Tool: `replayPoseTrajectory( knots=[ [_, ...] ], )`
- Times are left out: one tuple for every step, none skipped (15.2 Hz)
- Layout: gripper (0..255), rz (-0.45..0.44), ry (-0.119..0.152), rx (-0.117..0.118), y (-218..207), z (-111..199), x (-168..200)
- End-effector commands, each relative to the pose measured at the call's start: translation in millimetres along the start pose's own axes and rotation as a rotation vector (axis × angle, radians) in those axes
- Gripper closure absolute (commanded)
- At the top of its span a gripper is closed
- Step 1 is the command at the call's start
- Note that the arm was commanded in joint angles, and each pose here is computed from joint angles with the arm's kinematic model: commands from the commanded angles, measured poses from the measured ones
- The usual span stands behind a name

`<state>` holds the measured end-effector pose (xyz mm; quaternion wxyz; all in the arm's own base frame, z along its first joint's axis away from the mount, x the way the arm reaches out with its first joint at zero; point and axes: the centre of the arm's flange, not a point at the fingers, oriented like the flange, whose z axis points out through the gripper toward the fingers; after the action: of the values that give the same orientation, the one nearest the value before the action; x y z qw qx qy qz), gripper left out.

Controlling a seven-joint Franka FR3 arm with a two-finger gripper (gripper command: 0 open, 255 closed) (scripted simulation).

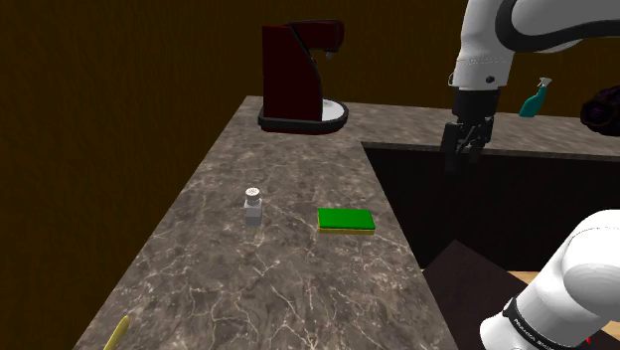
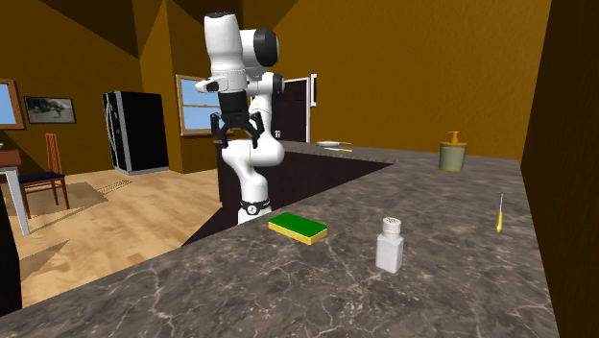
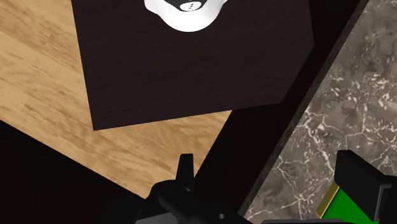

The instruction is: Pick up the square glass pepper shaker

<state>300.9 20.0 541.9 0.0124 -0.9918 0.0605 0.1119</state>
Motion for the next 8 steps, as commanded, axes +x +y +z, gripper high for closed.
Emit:
replayPoseTrajectory(
  knots=[
    [0, 0.0, 0.0, 0.0, 0, 0, 0],
    [0, -0.005, 0.003, -0.002, -11, 2, 7],
    [0, -0.009, 0.006, -0.004, -22, 4, 14],
    [0, -0.014, 0.01, -0.006, -33, 5, 21],
    [0, -0.018, 0.013, -0.008, -44, 7, 28],
    [0, -0.023, 0.016, -0.01, -55, 9, 35],
    [0, -0.027, 0.019, -0.012, -66, 11, 42],
    [0, -0.032, 0.023, -0.014, -77, 12, 48]
  ],
)
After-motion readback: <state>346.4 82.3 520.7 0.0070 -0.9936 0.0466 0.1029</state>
